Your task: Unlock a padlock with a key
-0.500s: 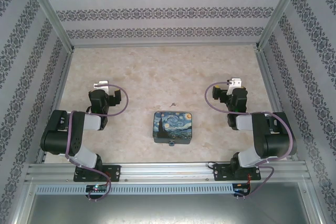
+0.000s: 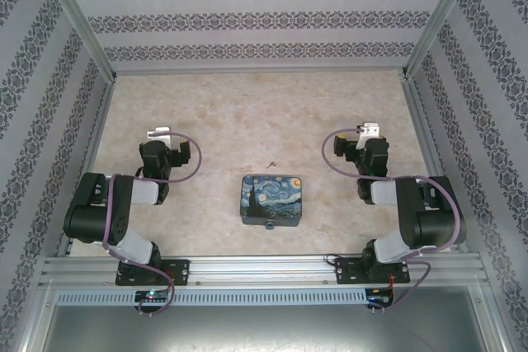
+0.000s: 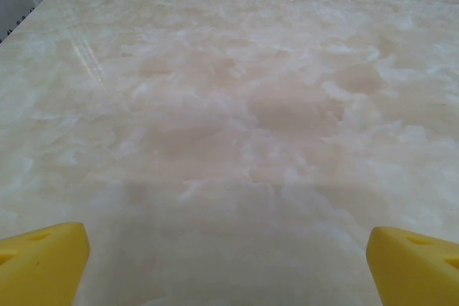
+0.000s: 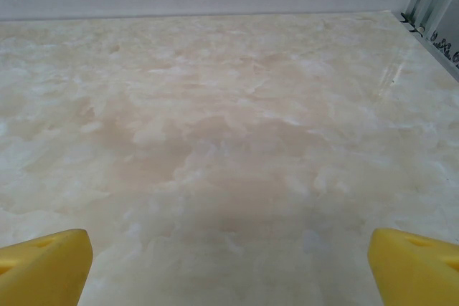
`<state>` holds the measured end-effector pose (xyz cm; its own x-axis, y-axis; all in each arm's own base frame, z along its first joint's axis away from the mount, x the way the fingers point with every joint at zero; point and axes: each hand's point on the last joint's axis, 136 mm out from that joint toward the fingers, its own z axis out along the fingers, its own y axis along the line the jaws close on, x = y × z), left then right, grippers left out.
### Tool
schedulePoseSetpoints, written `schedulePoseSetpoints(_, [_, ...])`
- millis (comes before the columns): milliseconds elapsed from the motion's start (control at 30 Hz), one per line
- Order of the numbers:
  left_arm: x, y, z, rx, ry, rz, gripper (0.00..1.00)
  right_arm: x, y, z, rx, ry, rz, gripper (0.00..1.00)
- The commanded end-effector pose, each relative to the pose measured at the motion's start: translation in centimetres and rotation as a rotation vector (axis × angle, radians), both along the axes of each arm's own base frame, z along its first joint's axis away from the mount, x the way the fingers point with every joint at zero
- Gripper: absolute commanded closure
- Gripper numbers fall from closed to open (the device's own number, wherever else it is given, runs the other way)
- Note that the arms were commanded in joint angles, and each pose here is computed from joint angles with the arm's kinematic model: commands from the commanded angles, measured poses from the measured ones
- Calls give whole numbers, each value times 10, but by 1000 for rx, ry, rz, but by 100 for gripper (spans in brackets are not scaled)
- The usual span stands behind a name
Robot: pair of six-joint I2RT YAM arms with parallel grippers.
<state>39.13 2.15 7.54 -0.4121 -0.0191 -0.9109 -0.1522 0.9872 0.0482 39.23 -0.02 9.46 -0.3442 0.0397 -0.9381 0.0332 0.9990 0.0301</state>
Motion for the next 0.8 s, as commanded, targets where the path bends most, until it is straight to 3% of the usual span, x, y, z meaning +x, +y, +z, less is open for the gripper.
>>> schedulePoseSetpoints(0, [4,2,9,-7,-38,3,1,6,0,11,0,-38,18,2])
schedulePoseSetpoints(233, [5,-2,9,-8,-35,-26,0,5,1,12,24,-44,39,2])
schedulePoseSetpoints(500, [10,0,31,-4,21,-11,0,-1,-16,39,39,-7,-68,2])
schedulePoseSetpoints(633, [10,0,41,-37,90,6,0,-9,-34,47,178,133,-239,2])
schedulePoseSetpoints(767, [9,-5,55,-167,151,52,0,-10,-16,61,312,186,-160,2])
